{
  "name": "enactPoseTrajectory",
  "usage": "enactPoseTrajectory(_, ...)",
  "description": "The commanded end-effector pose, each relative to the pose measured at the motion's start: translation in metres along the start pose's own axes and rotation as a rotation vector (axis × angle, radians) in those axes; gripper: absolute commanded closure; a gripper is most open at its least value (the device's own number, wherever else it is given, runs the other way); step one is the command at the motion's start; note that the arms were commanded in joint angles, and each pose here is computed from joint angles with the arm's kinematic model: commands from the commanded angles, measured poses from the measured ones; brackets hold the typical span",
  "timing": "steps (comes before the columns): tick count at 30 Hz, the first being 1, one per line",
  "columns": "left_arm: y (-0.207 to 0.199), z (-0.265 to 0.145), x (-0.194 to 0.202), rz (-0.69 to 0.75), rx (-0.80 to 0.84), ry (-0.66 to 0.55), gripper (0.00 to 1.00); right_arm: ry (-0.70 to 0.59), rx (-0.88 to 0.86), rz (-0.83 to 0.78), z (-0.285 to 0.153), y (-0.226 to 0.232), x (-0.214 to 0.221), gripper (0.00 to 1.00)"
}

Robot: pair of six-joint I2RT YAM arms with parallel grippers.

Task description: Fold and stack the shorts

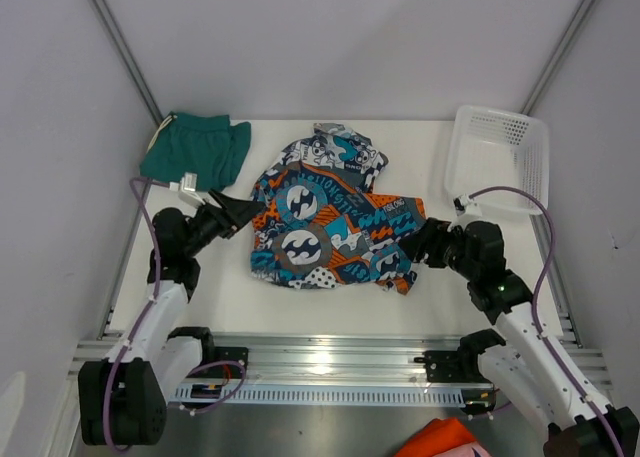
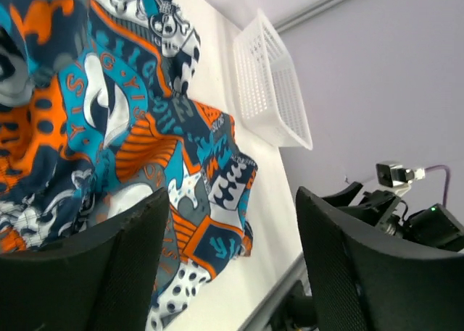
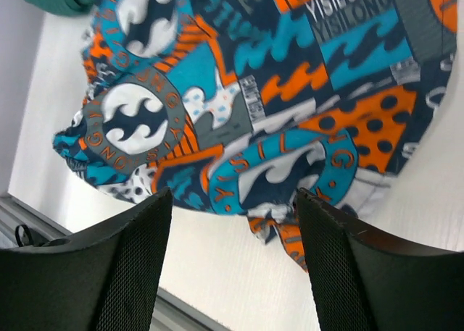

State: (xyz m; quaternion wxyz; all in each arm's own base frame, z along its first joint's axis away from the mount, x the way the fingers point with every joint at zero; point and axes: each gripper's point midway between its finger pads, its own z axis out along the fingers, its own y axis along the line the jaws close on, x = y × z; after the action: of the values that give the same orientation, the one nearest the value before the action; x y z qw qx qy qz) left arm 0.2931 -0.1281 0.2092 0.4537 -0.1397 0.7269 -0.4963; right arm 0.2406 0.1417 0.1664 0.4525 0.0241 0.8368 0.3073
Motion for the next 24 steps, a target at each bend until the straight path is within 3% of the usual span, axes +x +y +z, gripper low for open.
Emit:
enactPoseTrajectory(1, 0.001, -0.005, -0.010, 0.067, -0.080, -0.024, 0.25, 0.137, 0.063, 0.013, -0.002, -0.012, 0.025, 0.29)
enactPoseTrajectory(5, 0.004, -0.006, -0.011, 0.055, -0.120, -0.012, 0.22, 0.222, 0.066, 0.062, -0.004, -0.013, 0.050, 0.30)
enactPoseTrajectory(10, 0.014, -0.014, -0.001, 0.033, -0.167, -0.005, 0.15, 0.275, 0.123, 0.091, 0.002, -0.022, 0.069, 0.37)
enactPoseTrajectory(14, 0.032, -0.029, 0.010, 0.056, -0.280, 0.015, 0.08, 0.301, 0.216, 0.110, 0.007, -0.042, 0.082, 0.40)
enactPoseTrajectory(24, 0.063, -0.051, 0.045, -0.016, -0.401, 0.083, 0.07, 0.330, 0.297, 0.180, 0.014, -0.061, 0.105, 0.47)
